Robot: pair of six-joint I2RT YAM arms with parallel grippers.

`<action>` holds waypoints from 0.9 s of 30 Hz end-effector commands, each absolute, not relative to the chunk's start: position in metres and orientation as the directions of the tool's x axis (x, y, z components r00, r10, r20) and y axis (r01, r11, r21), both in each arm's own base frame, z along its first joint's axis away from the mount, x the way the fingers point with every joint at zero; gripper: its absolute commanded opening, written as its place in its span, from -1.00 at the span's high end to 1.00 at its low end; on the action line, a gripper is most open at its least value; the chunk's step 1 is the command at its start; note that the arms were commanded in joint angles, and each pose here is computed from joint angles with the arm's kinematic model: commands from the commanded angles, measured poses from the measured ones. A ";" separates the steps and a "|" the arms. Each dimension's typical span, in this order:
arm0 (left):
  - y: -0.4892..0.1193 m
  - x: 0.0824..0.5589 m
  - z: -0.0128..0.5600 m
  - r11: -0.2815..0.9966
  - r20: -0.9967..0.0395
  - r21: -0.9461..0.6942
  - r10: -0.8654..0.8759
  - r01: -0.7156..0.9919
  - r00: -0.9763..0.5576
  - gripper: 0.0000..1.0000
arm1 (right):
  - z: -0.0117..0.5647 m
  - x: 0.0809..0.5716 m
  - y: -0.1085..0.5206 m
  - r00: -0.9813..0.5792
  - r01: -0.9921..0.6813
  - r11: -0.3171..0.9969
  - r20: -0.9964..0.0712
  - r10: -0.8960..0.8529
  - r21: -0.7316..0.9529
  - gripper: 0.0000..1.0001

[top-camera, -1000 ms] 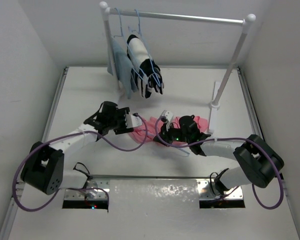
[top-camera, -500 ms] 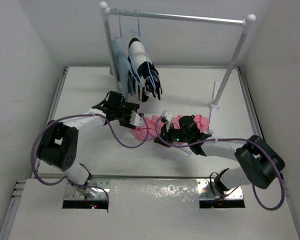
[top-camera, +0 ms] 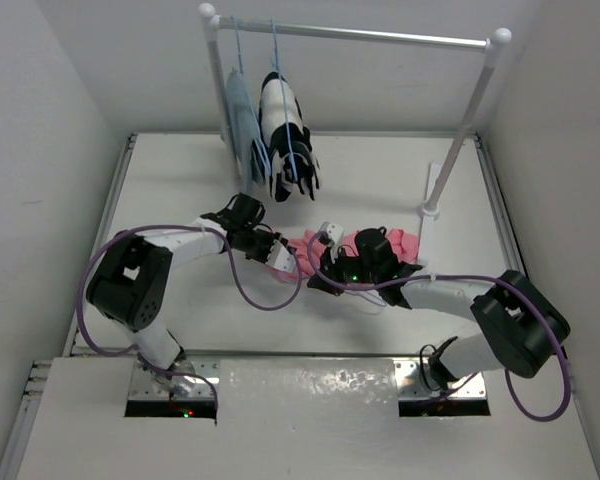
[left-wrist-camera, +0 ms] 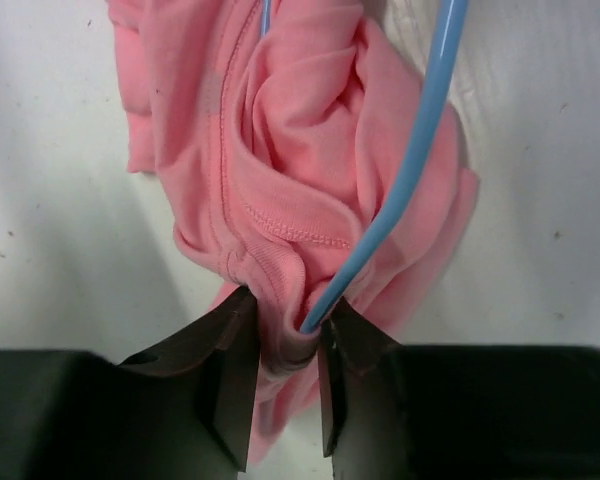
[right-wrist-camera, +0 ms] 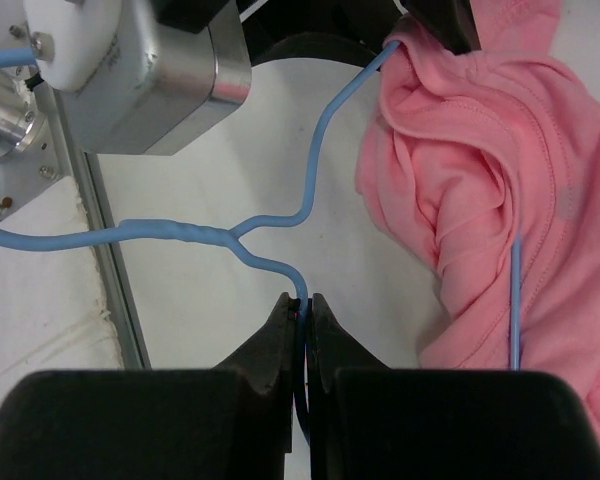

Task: Place the t-shirt on the hanger

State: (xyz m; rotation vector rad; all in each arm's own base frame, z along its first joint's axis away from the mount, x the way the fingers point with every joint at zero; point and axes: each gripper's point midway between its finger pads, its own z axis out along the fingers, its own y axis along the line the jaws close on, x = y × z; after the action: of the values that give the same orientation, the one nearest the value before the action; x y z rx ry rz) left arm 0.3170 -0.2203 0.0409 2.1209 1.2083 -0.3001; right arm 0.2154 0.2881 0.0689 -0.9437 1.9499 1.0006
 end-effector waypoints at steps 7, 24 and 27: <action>-0.248 0.289 0.088 -0.338 -0.647 0.400 0.554 0.852 0.524 0.80 | 0.107 0.242 0.308 -0.396 -0.864 0.405 -0.900 -0.183 0.299 1.00; -0.279 0.252 0.139 -0.327 -0.771 0.331 0.447 0.885 0.453 0.79 | 0.116 0.256 0.312 -0.393 -0.855 0.428 -0.904 -0.165 0.294 1.00; -0.284 0.248 0.139 -0.320 -0.769 0.320 0.462 0.892 0.442 0.72 | 0.119 0.260 0.313 -0.402 -0.850 0.440 -0.896 -0.189 0.289 1.00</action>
State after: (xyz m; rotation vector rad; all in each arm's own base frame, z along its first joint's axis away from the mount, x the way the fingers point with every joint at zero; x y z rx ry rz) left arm 0.2846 -0.2274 0.0813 2.0328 1.3652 -0.4940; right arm 0.2277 0.2994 0.0819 -0.9301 1.9604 1.0586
